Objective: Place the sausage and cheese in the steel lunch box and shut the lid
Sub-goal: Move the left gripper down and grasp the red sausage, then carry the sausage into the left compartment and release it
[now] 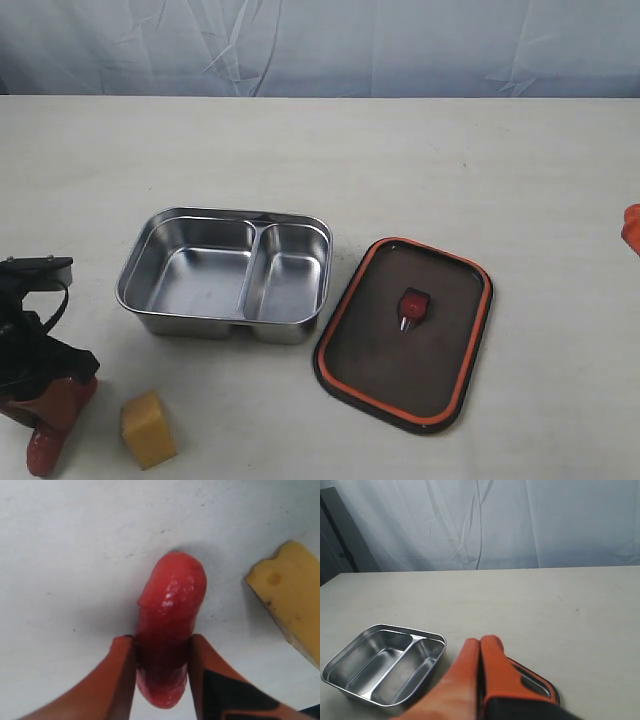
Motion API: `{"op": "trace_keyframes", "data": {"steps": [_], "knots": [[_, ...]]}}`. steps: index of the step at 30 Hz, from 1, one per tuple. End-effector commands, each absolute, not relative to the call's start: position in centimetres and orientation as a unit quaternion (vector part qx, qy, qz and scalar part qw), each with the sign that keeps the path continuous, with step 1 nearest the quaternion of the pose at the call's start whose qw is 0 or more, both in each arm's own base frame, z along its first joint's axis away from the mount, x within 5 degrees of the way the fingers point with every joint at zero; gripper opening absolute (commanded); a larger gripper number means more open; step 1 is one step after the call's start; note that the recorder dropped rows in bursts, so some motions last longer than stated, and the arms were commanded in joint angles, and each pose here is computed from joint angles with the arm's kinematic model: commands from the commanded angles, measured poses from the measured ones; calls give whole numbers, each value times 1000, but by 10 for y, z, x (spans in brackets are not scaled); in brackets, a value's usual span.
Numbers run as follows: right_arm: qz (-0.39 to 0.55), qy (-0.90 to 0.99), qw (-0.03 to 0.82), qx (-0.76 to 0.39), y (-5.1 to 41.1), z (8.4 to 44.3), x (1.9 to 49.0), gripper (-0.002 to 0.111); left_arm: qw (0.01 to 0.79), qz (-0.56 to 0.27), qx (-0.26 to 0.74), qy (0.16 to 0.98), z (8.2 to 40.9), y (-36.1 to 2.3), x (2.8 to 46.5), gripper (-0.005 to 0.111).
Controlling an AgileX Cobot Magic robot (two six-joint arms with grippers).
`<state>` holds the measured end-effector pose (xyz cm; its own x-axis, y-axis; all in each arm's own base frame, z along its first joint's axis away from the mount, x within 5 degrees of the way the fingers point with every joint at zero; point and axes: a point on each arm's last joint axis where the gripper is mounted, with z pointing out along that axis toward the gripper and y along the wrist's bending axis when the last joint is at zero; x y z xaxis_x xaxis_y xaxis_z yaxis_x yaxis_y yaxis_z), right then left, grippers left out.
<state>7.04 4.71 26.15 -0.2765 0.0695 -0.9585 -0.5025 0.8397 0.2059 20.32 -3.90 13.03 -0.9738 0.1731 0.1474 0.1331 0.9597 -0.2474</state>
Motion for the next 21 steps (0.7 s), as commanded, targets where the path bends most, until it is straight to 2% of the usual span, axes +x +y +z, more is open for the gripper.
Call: {"op": "trace_keyframes", "data": {"steps": [1, 16, 21], "knots": [[242, 759, 587, -140, 46, 261, 71, -1, 83, 111, -82, -987, 134, -39, 199, 0], [242, 759, 587, -140, 46, 261, 71, -1, 25, 109, -91, -990, 159, -38, 195, 0], [242, 759, 587, -140, 46, 261, 71, -1, -13, 114, -102, -988, 186, -39, 202, 0]]}}
